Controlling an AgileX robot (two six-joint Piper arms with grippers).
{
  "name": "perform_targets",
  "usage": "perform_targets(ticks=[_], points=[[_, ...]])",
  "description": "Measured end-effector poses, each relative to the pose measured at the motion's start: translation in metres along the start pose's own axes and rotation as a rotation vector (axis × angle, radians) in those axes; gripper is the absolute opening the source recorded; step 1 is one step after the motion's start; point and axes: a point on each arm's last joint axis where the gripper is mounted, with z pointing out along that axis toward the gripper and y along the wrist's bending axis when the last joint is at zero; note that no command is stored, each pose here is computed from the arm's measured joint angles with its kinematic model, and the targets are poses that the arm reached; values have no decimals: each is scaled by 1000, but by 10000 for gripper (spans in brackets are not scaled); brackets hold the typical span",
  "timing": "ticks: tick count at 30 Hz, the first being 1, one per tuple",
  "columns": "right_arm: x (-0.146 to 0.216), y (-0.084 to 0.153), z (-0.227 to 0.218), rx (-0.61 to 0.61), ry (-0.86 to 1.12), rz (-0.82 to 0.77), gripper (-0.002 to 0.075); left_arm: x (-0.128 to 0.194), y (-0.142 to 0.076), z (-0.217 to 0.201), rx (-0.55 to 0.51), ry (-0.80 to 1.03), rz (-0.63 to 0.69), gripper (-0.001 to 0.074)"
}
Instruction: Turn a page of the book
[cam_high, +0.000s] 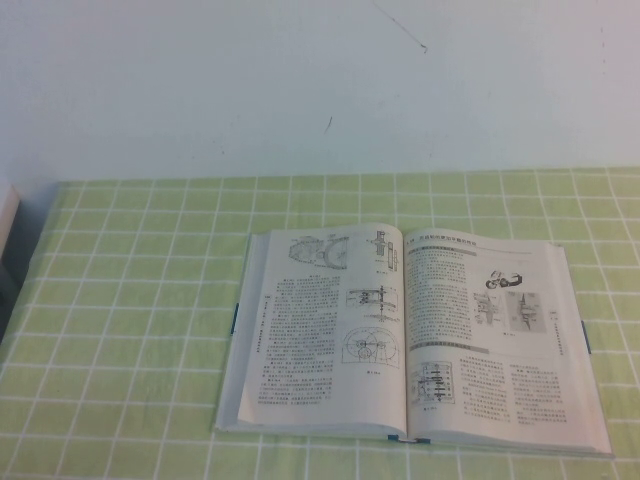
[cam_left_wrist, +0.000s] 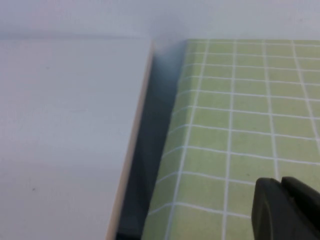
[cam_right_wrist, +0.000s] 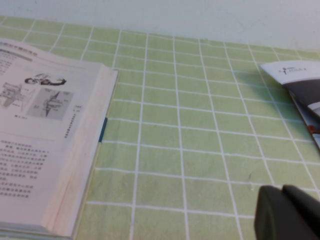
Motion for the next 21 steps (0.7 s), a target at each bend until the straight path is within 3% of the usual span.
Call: perform_targets(ticks=[6, 21], points=[[0, 0, 0, 0, 0, 0, -3, 0, 4, 0, -74, 0, 0, -4], [0, 0, 0, 0, 0, 0, -3, 0, -6, -1, 113, 1, 51, -4]])
